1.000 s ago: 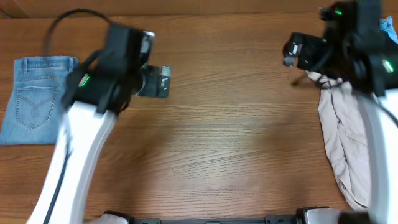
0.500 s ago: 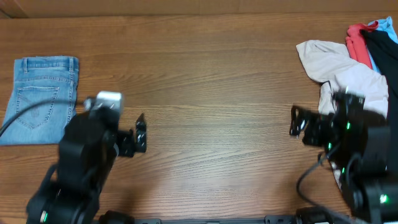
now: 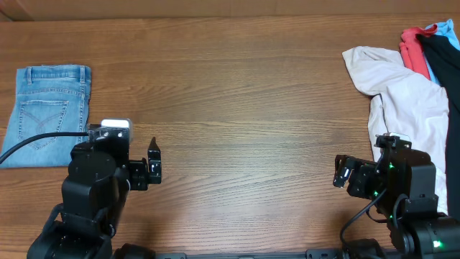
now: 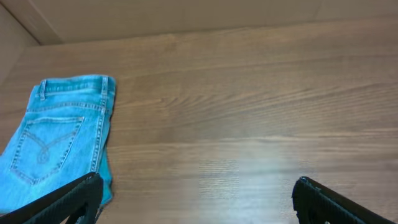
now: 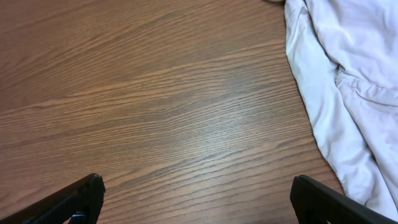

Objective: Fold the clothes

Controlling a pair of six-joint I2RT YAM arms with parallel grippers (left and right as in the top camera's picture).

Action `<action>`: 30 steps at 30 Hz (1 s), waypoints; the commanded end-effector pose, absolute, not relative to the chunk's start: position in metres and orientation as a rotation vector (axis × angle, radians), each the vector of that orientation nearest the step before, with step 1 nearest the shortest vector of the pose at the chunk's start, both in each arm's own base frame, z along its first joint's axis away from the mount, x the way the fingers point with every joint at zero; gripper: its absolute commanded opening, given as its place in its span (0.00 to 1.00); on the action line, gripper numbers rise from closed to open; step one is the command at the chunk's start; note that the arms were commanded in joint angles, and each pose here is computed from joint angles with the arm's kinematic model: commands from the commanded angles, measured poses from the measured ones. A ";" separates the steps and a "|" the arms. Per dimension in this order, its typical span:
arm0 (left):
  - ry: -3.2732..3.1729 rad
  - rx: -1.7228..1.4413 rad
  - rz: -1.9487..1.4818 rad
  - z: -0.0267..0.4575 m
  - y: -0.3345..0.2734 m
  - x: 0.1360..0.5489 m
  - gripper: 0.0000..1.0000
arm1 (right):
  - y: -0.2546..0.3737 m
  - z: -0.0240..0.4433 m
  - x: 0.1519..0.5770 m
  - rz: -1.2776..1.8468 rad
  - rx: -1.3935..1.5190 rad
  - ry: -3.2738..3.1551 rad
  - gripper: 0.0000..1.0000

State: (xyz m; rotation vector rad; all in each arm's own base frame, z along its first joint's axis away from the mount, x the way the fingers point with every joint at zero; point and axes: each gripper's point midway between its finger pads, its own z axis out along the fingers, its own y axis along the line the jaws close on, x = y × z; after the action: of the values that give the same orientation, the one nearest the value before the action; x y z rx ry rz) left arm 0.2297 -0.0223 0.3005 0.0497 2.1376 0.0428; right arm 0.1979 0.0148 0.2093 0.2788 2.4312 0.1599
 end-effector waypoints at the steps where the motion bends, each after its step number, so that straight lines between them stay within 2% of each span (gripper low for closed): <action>1: 2.169 0.048 0.082 0.292 -0.017 0.226 1.00 | 0.014 0.208 0.198 0.152 0.289 2.431 1.00; 15: 2.246 0.065 0.105 0.277 -0.013 0.214 1.00 | 0.013 0.206 0.196 0.153 0.289 2.428 1.00; 25: 2.246 0.065 0.105 0.277 -0.013 0.214 1.00 | 0.014 0.208 0.177 0.183 0.274 2.346 1.00; 30: 2.246 0.065 0.105 0.277 -0.013 0.214 1.00 | 0.015 0.203 0.187 0.212 0.243 2.169 1.00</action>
State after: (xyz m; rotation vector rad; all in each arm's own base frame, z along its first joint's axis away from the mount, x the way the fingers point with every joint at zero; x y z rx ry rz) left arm 0.2142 -0.0172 0.2790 0.0692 2.2440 0.0785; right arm 0.1858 0.0143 0.2138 0.2538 2.2276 0.2023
